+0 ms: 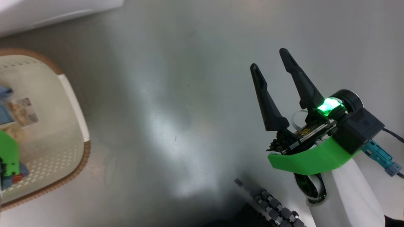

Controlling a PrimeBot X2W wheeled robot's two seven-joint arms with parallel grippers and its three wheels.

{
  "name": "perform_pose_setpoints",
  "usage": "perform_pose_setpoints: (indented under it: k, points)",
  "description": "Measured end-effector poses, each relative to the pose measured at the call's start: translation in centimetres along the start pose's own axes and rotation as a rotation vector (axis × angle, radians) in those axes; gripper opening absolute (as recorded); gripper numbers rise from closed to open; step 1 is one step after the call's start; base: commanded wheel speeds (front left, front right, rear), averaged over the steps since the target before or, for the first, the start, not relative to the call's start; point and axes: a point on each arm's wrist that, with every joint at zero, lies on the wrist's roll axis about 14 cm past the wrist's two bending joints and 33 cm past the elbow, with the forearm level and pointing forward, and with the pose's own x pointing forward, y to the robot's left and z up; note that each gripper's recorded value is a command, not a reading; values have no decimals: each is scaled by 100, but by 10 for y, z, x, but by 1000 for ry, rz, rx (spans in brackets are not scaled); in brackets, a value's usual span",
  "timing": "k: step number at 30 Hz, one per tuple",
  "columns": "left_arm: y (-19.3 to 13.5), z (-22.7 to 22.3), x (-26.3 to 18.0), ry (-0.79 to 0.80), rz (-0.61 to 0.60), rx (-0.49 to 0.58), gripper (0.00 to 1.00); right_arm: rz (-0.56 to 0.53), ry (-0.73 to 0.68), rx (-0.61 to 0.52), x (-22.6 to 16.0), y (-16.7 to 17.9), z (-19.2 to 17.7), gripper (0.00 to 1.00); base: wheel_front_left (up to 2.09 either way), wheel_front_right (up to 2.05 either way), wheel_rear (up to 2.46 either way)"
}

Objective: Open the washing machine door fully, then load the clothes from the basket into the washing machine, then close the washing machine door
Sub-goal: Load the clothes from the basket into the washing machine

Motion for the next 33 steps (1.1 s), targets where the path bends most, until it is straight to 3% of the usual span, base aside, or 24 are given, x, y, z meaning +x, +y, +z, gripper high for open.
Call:
perform_pose_setpoints:
  k: [11,12,13,22,33]
  points:
    - [-3,-13,28,70,21,26,97,-42,51,9,-4,-14,-19,100,0,0,0]
    - [-4,-13,28,72,21,24,20,-43,52,9,-4,-15,-19,100,0,0,0]
    - [-4,-13,28,73,21,17,0,-42,52,9,-4,-14,-20,100,0,0,0]
    - [4,-9,24,42,35,-12,0,-30,32,12,1,-11,-14,100,0,0,0]
    - [23,21,1,-153,73,-123,0,-12,-13,0,6,-5,0,100,0,0,0]
